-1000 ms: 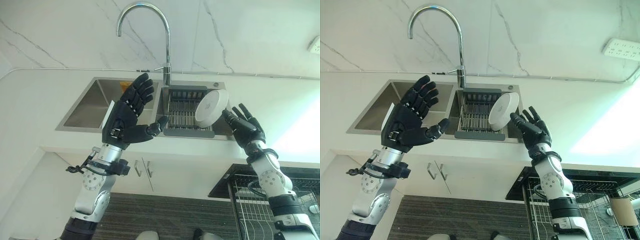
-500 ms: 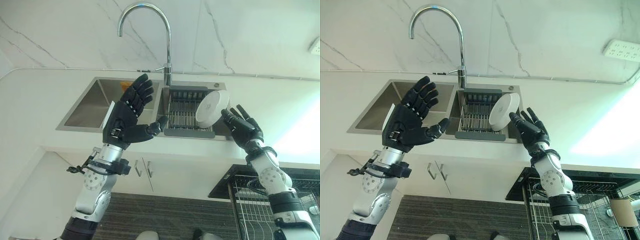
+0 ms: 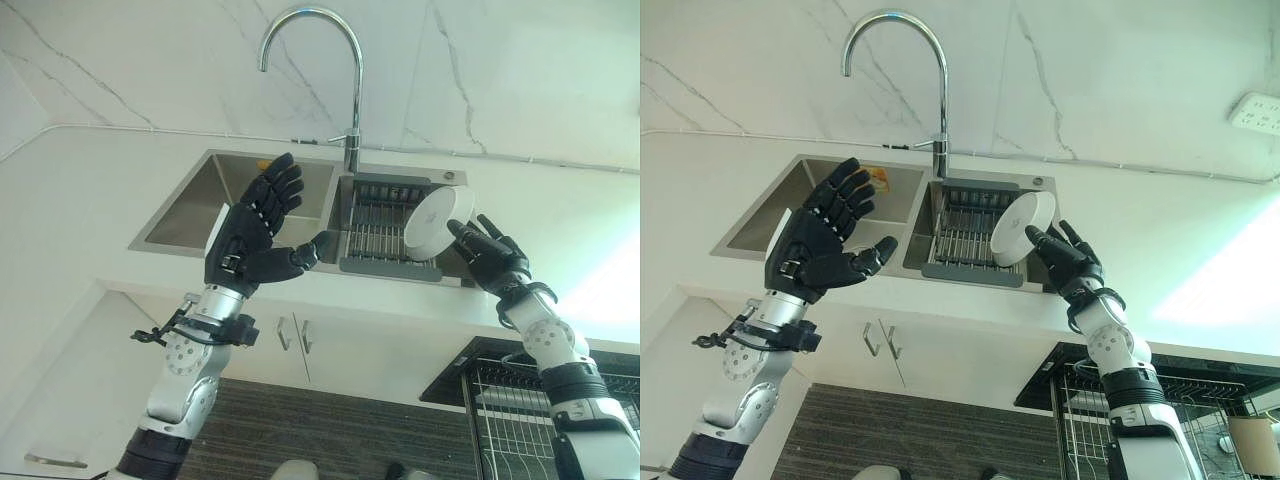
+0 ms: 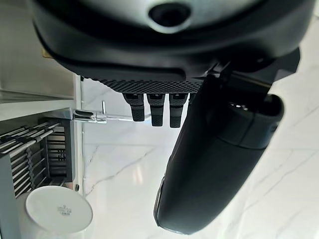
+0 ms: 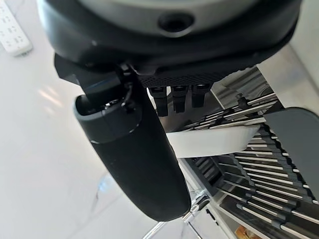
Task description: Place the dishes in the dishwasher.
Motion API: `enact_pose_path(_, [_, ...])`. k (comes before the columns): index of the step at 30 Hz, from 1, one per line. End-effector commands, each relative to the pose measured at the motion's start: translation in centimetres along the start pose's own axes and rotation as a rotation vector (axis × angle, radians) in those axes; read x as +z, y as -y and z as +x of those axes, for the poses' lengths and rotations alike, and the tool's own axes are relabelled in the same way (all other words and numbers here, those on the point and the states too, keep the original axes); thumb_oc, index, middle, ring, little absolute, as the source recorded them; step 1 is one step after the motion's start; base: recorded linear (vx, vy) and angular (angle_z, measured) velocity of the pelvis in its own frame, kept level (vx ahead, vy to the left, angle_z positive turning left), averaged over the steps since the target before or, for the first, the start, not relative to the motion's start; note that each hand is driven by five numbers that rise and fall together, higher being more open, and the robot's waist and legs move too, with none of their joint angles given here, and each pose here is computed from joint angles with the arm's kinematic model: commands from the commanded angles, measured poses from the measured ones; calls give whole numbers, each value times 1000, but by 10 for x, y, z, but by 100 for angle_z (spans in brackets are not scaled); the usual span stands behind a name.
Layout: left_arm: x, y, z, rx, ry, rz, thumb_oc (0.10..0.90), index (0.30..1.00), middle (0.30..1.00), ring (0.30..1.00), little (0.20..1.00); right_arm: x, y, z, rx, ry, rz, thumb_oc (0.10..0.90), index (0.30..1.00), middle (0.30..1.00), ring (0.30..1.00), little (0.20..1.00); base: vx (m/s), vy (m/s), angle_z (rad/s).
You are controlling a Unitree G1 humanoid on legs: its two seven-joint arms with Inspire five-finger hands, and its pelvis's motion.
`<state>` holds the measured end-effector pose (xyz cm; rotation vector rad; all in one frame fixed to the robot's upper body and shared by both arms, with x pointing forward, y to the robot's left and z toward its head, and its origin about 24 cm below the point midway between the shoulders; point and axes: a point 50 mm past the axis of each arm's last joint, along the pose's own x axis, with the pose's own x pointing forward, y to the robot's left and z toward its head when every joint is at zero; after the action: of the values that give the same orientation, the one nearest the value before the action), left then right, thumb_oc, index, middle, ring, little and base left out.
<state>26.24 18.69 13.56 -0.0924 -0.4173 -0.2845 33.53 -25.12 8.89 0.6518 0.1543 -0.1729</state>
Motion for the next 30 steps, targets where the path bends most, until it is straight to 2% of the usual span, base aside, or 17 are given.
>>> enact_pose_path(1, [41, 9, 22, -92, 206, 41, 800, 900, 900, 900, 900, 56, -35, 11, 132, 165, -5, 800, 900, 900, 900, 900, 33, 15, 2])
enact_pose_path(14, [37, 3, 20, -86, 158, 31, 800, 900, 900, 900, 900, 82, -16, 21, 18, 131, -36, 800, 900, 900, 900, 900, 44, 15, 16])
enact_pose_path(15, [37, 2, 20, -84, 155, 28, 800, 900, 900, 900, 900, 84, -14, 22, 0, 131, -48, 750, 825, 825, 825, 825, 29, 11, 31])
enact_pose_path(16, [37, 2, 19, -86, 153, 27, 800, 900, 900, 900, 900, 85, -14, 22, -6, 133, -50, 729, 794, 794, 794, 794, 29, 10, 28])
enact_pose_path(17, [36, 2, 19, -90, 146, 25, 800, 900, 900, 900, 900, 90, -14, 24, -26, 139, -62, 536, 505, 505, 505, 505, 16, 3, 24])
enact_pose_path(18, [35, 2, 18, -91, 143, 24, 800, 900, 900, 900, 900, 91, -14, 24, -37, 140, -64, 400, 300, 300, 300, 300, 14, 0, 16])
enact_pose_path(23, [34, 0, 16, -99, 131, 15, 800, 900, 900, 900, 900, 99, -9, 26, -112, 191, -62, 400, 300, 300, 300, 300, -7, 5, 13])
enact_pose_path(30, [34, 2, 14, -100, 141, 10, 800, 900, 900, 900, 900, 113, -20, 20, -107, 351, -111, 400, 300, 300, 300, 300, -7, 3, 1])
